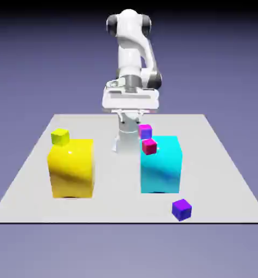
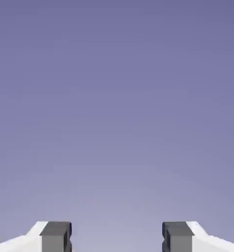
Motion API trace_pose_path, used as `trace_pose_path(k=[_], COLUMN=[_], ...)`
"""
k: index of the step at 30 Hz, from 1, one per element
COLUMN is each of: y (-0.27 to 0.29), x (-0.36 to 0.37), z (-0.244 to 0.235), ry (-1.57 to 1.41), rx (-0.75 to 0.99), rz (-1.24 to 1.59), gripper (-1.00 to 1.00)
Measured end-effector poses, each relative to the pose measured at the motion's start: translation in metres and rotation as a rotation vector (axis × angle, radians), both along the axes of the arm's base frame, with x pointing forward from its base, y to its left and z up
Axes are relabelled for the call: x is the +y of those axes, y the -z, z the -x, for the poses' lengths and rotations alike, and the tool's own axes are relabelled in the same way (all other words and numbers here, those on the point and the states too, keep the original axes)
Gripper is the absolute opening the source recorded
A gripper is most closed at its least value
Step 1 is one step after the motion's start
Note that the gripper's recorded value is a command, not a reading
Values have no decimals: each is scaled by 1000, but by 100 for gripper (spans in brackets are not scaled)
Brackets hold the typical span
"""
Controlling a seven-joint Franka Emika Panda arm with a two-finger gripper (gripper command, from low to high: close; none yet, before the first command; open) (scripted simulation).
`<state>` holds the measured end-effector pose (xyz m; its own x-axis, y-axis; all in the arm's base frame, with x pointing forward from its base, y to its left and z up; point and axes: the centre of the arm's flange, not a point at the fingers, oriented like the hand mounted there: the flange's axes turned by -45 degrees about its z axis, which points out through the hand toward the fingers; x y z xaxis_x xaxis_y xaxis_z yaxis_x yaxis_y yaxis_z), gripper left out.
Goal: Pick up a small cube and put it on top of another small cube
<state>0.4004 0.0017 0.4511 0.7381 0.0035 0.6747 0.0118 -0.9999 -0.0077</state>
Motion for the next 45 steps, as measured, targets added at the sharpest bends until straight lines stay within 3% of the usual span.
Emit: trace_pose_path(k=[11, 23, 39, 43, 44, 45], y=[87, 204, 360, 397, 397, 397], x=[-10, 14, 75, 120, 121, 121], z=[-84, -142, -175, -153, -153, -153], ry=[274, 518, 667, 668, 668, 668], rx=[520, 1079, 1804, 1828, 1828, 1828], rz=[-339, -687, -1090, -1101, -1101, -1101], gripper=[0, 0, 0, 0, -100, -100])
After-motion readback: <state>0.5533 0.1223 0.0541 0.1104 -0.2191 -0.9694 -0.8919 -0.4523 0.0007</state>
